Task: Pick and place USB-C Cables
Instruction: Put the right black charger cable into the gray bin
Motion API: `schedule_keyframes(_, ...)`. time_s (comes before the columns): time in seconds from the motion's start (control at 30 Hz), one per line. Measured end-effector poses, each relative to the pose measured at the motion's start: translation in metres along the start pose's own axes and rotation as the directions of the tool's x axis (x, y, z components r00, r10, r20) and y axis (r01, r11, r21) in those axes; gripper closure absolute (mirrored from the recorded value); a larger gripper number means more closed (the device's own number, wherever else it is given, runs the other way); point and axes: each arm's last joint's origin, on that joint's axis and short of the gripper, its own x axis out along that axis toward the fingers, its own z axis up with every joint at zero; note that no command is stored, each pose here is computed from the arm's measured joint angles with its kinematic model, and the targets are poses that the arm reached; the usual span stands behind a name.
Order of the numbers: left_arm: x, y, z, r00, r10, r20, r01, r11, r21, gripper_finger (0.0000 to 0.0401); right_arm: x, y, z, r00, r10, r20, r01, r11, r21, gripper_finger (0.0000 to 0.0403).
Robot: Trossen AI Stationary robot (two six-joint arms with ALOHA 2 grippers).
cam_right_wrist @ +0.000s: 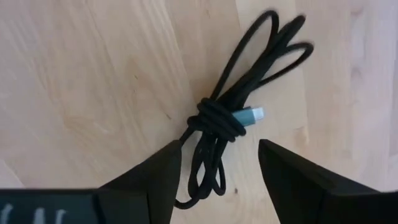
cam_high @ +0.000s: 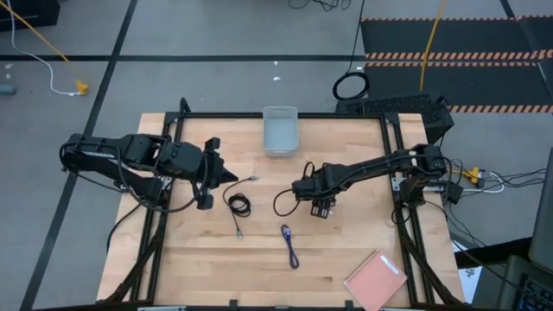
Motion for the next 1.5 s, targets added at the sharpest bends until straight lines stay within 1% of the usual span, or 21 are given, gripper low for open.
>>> schedule_keyframes(0.1, 0.0, 0.0, 0.0, 1.0, 0.0, 0.0, 0.0, 1.0, 0.0, 0.0384, 0.012, 0.0, -0.007, 1.0, -0.01, -0.026, 0.01, 1.0, 0.001, 0.0196)
schedule_keyframes(0.23, 0.0, 0.0, 0.0, 1.0, 0.0, 0.0, 0.0, 1.0, 0.0, 0.0384, 0.027, 0.001, -0.013, 1.0, -0.008, -0.027, 0.007, 1.0, -0.013, 0.0196)
schedule_keyframes(0.37, 0.0, 0.0, 0.0, 1.0, 0.0, 0.0, 0.0, 1.0, 0.001, 0.0384, 0.035, 0.002, -0.017, 0.999, 0.009, -0.043, -0.011, 0.999, -0.041, 0.0197)
schedule_keyframes(0.47, 0.0, 0.0, 0.0, 1.0, 0.0, 0.0, 0.0, 1.0, 0.001, 0.0384, 0.038, 0.002, -0.019, 0.999, 0.015, -0.045, -0.017, 0.999, -0.041, 0.0204)
schedule_keyframes(0.6, 0.0, 0.0, 0.0, 1.0, 0.0, 0.0, 0.0, 1.0, 0.001, 0.0384, 0.04, 0.002, -0.021, 0.998, 0.012, -0.054, -0.014, 0.999, -0.042, 0.023)
schedule_keyframes(0.9, 0.0, 0.0, 0.0, 1.0, 0.0, 0.0, 0.0, 1.0, 0.0, 0.0384, 0.04, 0.002, -0.021, 0.998, 0.013, -0.055, -0.016, 0.999, -0.049, 0.0313)
schedule_keyframes(1.1, 0.0, 0.0, 0.0, 1.0, 0.0, 0.0, 0.0, 1.0, 0.0, 0.0384, 0.035, 0.0, -0.023, 0.999, 0.015, -0.053, -0.018, 0.998, -0.058, 0.0366)
schedule_keyframes(1.23, 0.0, 0.0, 0.0, 1.0, 0.0, 0.0, 0.0, 1.0, 0.0, 0.0384, 0.024, -0.004, -0.025, 0.999, 0.028, -0.018, -0.029, 0.998, -0.059, 0.039)
schedule_keyframes(1.33, 0.0, 0.0, 0.0, 1.0, 0.0, 0.0, 0.0, 1.0, 0.0, 0.0384, 0.012, -0.008, -0.028, 0.999, 0.045, 0.026, -0.043, 0.997, -0.062, 0.0396)
schedule_keyframes(1.5, 0.0, 0.0, 0.0, 1.0, 0.0, 0.0, 0.0, 1.0, 0.001, 0.0384, -0.014, -0.017, -0.036, 0.988, 0.08, 0.13, -0.073, 0.995, -0.065, 0.0392)
